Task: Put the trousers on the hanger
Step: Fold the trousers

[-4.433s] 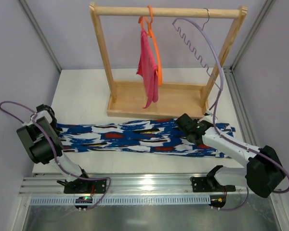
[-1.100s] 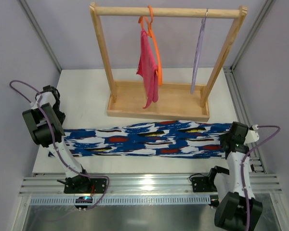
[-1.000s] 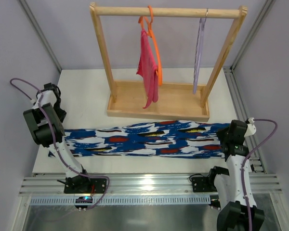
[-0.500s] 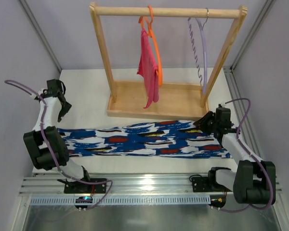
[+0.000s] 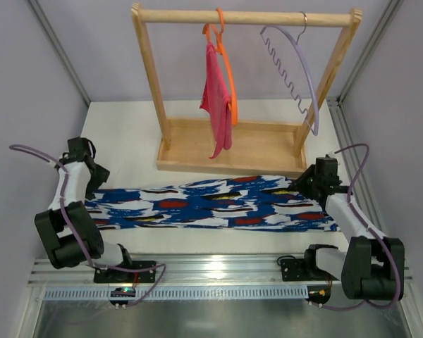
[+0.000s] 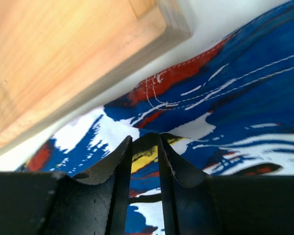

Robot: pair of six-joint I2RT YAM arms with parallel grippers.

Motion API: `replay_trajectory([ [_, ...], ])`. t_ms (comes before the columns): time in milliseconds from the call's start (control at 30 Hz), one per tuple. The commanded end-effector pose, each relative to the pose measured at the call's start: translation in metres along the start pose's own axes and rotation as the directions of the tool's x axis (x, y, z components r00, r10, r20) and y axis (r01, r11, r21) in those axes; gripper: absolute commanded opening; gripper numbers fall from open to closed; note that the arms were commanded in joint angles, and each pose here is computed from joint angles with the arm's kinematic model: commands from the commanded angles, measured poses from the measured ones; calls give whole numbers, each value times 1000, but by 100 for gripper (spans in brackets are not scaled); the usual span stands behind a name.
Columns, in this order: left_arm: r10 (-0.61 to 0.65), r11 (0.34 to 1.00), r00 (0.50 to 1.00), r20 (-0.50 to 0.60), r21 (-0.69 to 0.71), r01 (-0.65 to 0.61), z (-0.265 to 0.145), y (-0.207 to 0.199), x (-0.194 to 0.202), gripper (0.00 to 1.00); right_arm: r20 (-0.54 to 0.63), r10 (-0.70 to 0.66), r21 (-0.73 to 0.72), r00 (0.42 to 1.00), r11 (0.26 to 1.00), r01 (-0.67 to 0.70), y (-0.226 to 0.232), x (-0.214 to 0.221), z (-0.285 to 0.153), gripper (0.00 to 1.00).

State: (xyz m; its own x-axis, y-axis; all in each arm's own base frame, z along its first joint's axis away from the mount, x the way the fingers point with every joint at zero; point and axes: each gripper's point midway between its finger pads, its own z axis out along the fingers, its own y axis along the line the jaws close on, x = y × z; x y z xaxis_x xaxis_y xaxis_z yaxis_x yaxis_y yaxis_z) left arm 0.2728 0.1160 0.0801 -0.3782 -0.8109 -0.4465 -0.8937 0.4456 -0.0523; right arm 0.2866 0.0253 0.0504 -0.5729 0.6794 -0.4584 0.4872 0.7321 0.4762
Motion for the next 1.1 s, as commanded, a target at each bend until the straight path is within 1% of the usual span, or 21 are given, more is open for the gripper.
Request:
replay_trajectory([
  [0, -5, 997, 997, 73, 78, -1, -30, -1, -22, 69, 185, -17, 70, 983, 998, 4, 8, -52, -39, 31],
  [67, 21, 999, 996, 87, 43, -25, -34, 12, -23, 69, 220, 7, 130, 975, 991, -37, -4, -62, -47, 33],
  [100, -3, 1000, 996, 86, 31, 0, -34, 22, -25, 70, 225, 28, 154, 974, 986, -64, -13, -64, -49, 33],
  [133, -10, 998, 999, 51, 69, 7, -34, 21, -18, 71, 239, 73, 181, 968, 976, -119, -28, -70, -49, 33],
  [167, -18, 997, 1000, 2, 71, 18, -26, 28, -5, 71, 244, 107, 196, 964, 968, -157, -40, -72, -47, 33],
  [200, -71, 994, 997, -35, 76, 73, -21, 38, -2, 71, 232, 142, 220, 962, 956, -195, -55, -68, -42, 33],
  [233, -98, 991, 993, -72, 83, 104, -18, 43, 4, 73, 239, 206, 273, 949, 924, -269, -79, -72, -39, 33],
  [267, -124, 982, 984, -127, 128, 141, -16, 41, 12, 75, 236, 231, 312, 944, 902, -298, -92, -70, -36, 33],
  [300, -168, 975, 971, -171, 114, 189, -9, 52, 21, 77, 227, 266, 341, 937, 879, -332, -102, -66, -33, 33],
  [333, -176, 972, 969, -174, 123, 199, -10, 52, 22, 82, 198, 344, 375, 918, 838, -396, -120, -58, -25, 33],
  [400, -171, 972, 972, -163, 133, 194, -17, 51, 17, 82, 178, 381, 400, 907, 814, -421, -131, -55, -18, 32],
  [433, -180, 971, 973, -142, 136, 199, -21, 52, 14, 83, 169, 393, 443, 904, 789, -426, -141, -50, -14, 32],
  [467, -196, 969, 973, -123, 125, 211, -22, 55, 11, 84, 197, 395, 481, 897, 759, -439, -153, -51, -15, 33],
  [533, -216, 967, 969, -118, 113, 230, -23, 59, 15, 86, 207, 432, 521, 878, 711, -472, -168, -46, -16, 32],
  [567, -227, 968, 968, -105, 89, 237, -22, 64, 15, 87, 233, 448, 551, 863, 671, -497, -181, -46, -19, 32],
  [633, -251, 965, 963, -93, 48, 257, -20, 71, 16, 89, 243, 471, 554, 848, 650, -520, -186, -45, -22, 32],
  [667, -260, 964, 962, -87, 30, 264, -20, 74, 16, 89, 236, 475, 537, 848, 664, -521, -183, -47, -21, 32],
  [800, -301, 952, 952, -60, 36, 303, -19, 77, 19, 90, 226, 457, 386, 860, 769, -510, -153, -63, -22, 33],
  [833, -321, 947, 946, -45, 15, 322, -14, 82, 23, 89, 192, 459, 330, 867, 802, -498, -140, -65, -21, 33],
  [933, -356, 933, 934, -18, 50, 357, -11, 79, 22, 87, 154, 445, 218, 882, 855, -470, -110, -79, -32, 33],
  [1067, -409, 913, 912, 25, 3, 409, 8, 94, 37, 85, 155, 398, 52, 904, 911, -409, -69, -97, -53, 33],
])
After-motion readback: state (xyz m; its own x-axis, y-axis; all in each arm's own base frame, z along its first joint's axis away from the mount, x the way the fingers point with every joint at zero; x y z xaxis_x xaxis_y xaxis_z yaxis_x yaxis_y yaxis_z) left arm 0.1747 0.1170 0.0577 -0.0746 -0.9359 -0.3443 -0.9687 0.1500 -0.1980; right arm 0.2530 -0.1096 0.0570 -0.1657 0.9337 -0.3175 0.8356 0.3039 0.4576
